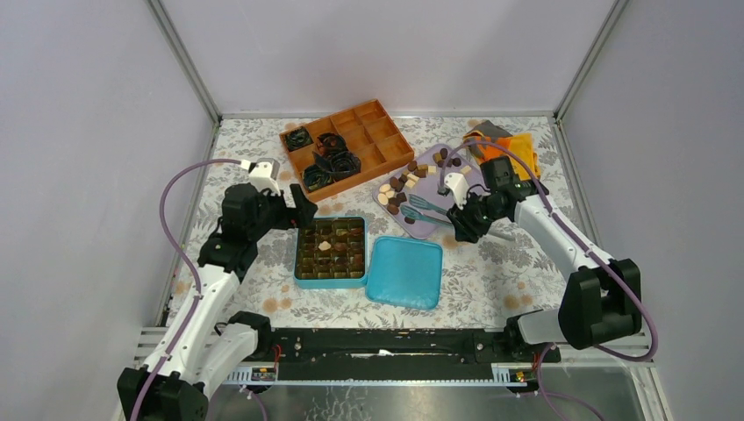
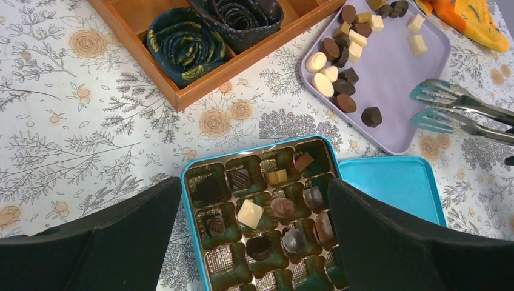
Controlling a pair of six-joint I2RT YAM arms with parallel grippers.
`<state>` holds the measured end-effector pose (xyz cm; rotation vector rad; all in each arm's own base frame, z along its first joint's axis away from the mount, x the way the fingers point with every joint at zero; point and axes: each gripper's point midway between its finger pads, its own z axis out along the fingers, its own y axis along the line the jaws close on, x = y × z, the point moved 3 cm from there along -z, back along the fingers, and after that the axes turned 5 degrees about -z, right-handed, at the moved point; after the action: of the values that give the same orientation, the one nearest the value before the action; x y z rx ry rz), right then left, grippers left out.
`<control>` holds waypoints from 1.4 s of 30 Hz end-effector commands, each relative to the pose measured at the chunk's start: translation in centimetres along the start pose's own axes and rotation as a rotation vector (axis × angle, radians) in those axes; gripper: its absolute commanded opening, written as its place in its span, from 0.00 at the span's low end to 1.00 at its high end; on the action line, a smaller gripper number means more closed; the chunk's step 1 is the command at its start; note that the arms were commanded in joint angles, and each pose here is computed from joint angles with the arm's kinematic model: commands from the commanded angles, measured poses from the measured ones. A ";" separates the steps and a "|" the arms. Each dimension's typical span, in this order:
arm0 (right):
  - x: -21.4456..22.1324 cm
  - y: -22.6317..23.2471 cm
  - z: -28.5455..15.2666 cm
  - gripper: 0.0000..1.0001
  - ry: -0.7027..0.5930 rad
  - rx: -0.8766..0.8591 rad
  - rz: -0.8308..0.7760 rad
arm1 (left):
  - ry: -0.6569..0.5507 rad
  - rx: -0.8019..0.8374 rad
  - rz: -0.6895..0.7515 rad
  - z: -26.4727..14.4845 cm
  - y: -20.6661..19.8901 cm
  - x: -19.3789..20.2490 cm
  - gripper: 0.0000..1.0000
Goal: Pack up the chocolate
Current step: Pick up the fake chocolate from the plate.
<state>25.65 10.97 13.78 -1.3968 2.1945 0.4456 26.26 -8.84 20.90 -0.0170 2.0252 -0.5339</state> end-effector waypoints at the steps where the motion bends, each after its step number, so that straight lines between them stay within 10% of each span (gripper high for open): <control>1: -0.4 -1.2 -0.2 0.47 -0.077 0.050 -0.001 | -0.029 0.041 0.030 0.4 -0.7 -0.6 0.99; 42: 3.2 -3.2 3.6 0.49 0.097 0.015 0.050 | 0.010 0.050 0.003 0.6 -1.1 -0.2 0.99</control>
<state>27.02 8.81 8.68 -1.3760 2.3476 0.4125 26.25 -9.83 19.72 0.0016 2.0769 -0.5723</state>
